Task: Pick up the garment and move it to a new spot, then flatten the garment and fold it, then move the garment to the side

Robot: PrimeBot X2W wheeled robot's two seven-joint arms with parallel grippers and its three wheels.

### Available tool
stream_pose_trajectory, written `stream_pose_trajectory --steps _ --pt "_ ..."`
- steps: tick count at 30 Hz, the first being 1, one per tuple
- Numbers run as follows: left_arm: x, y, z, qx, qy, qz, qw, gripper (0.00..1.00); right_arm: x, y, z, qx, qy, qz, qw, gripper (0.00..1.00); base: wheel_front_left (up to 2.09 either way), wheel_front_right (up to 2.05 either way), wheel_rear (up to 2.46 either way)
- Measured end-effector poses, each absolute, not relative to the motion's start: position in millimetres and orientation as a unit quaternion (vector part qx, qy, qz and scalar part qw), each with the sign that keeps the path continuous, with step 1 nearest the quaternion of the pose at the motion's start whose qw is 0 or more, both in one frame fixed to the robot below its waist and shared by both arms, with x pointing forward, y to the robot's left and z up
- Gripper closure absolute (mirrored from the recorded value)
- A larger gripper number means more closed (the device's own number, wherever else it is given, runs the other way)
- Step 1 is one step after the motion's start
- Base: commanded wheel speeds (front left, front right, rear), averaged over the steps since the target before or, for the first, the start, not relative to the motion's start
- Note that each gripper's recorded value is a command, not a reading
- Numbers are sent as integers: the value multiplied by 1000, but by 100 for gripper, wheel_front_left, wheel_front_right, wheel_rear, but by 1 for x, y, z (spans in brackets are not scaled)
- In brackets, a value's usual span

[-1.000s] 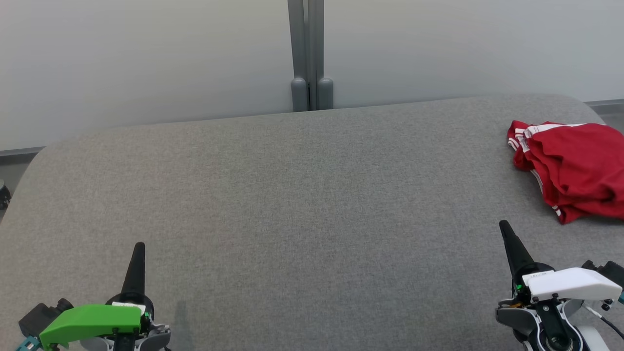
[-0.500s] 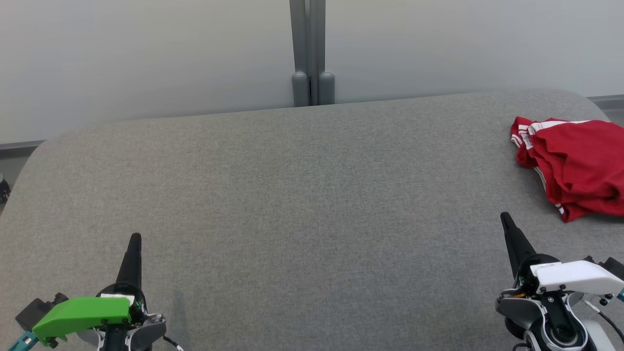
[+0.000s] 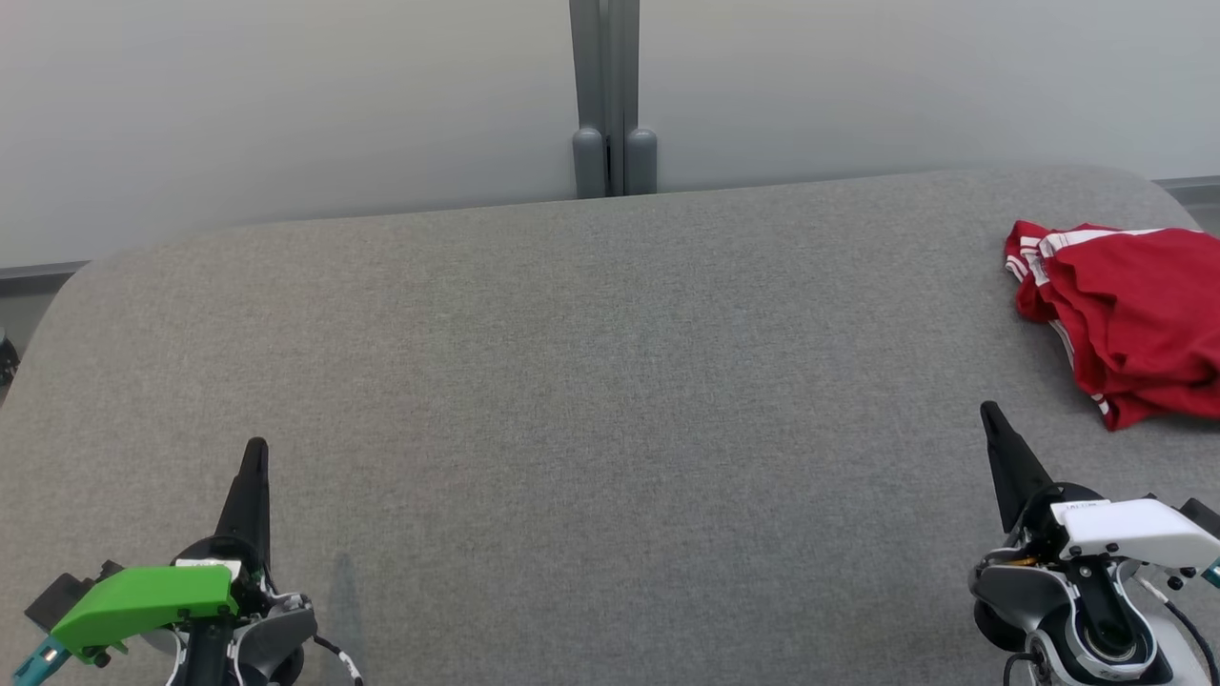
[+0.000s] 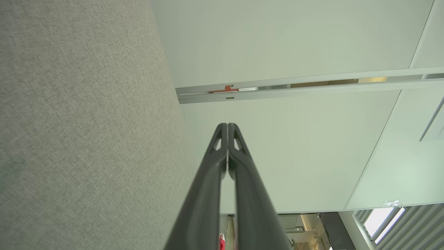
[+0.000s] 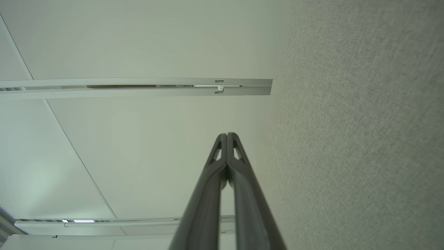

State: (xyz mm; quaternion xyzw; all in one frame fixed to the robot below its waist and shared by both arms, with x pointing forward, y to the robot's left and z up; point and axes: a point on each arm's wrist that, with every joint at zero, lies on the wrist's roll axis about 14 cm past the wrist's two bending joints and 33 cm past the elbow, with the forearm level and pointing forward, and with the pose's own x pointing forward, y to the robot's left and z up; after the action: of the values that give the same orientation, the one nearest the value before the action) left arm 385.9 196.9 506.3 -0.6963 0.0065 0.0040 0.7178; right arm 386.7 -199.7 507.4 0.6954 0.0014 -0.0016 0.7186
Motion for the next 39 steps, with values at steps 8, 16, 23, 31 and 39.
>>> stream_pose_trajectory --steps 8,16,23,31,39 --pt "389 199 509 -709 2 1 705 100 389 -200 507 708 2 -1 706 100 0 0 0" --pt "389 199 509 -709 2 2 705 100 389 -200 508 708 1 -1 706 100 0 0 0" --pt "389 199 509 -709 2 1 705 100 389 -200 508 708 1 -1 706 100 0 0 0" --pt "389 200 509 -709 2 2 705 100 389 -200 508 708 1 -1 706 100 0 0 0" --pt "389 200 509 -709 1 2 705 100 389 -200 508 708 1 -1 706 100 0 0 0"
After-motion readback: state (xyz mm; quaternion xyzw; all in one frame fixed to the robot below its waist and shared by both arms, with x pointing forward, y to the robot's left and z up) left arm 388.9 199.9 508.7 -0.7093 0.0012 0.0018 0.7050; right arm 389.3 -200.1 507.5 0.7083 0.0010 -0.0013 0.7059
